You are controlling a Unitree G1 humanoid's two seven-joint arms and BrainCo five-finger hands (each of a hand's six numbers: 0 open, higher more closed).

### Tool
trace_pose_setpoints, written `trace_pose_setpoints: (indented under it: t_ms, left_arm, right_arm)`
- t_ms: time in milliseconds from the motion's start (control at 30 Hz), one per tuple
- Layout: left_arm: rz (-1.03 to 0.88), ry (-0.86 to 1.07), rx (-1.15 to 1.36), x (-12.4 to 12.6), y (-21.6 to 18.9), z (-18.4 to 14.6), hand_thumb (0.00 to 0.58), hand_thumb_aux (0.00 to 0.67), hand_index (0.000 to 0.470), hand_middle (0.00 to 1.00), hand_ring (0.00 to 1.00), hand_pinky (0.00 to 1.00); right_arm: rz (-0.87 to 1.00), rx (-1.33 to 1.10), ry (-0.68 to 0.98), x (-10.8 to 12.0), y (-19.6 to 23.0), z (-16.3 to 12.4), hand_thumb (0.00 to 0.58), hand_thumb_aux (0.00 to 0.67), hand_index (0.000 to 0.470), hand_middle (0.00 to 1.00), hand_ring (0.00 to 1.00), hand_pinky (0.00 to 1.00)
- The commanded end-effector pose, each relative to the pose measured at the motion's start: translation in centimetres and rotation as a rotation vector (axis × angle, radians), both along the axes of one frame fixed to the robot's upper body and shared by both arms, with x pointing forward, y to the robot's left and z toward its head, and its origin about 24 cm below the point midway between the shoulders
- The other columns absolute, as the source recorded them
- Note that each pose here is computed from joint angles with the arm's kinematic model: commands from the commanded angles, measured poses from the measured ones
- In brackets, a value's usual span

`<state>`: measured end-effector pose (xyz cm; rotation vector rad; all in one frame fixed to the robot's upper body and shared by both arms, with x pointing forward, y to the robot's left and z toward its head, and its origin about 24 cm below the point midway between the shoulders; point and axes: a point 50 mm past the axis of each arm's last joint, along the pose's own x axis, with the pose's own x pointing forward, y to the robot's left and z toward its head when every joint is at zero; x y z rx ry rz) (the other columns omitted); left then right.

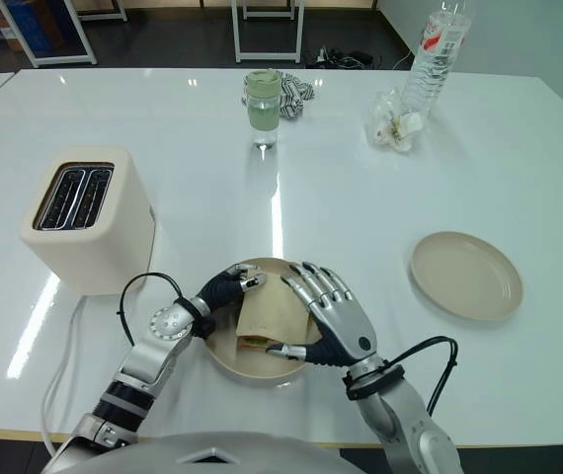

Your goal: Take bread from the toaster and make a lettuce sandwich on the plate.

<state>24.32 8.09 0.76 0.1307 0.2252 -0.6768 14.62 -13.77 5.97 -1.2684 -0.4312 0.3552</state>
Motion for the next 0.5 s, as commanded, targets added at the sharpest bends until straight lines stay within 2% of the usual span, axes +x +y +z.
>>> trace_pose_setpoints:
  t_ms: [33, 167, 333, 500]
  left_arm:
    - [-0.006, 0.035, 0.044, -0.5, 0.4, -0.8, 0.58, 0.67, 0.47, 1.0, 1.0, 1.0]
    - [-0.004, 0.033, 0.047, -0.5, 0.4, -0.8, 0.58, 0.67, 0.47, 1.0, 1.0, 1.0]
    - [-0.002, 0.028, 0.052, -0.5, 0.4, -0.7, 0.58, 0.67, 0.47, 1.0, 1.0, 1.0]
    - [-0.007, 0.016, 0.063, -0.6, 0.5, -0.5, 0.58, 0.67, 0.47, 1.0, 1.0, 1.0]
  right_arm:
    - [0.084, -0.108, -0.009, -1.0, 1.4, -0.8, 0.0, 0.0, 0.0, 0.0, 0.0, 0.0]
    - [0.128, -0.187, 0.015, -1.6, 2.0, -1.9, 0.0, 0.0, 0.0, 0.0, 0.0, 0.0]
    - [0.169, -0.325, 0.121, -2.4, 2.1, -4.2, 0.0, 0.0, 0.0, 0.0, 0.0, 0.0]
    - [0.145, -0.376, 0.35, -3.6, 1.5, -6.9, 0.0, 0.0, 0.0, 0.0, 0.0, 0.0]
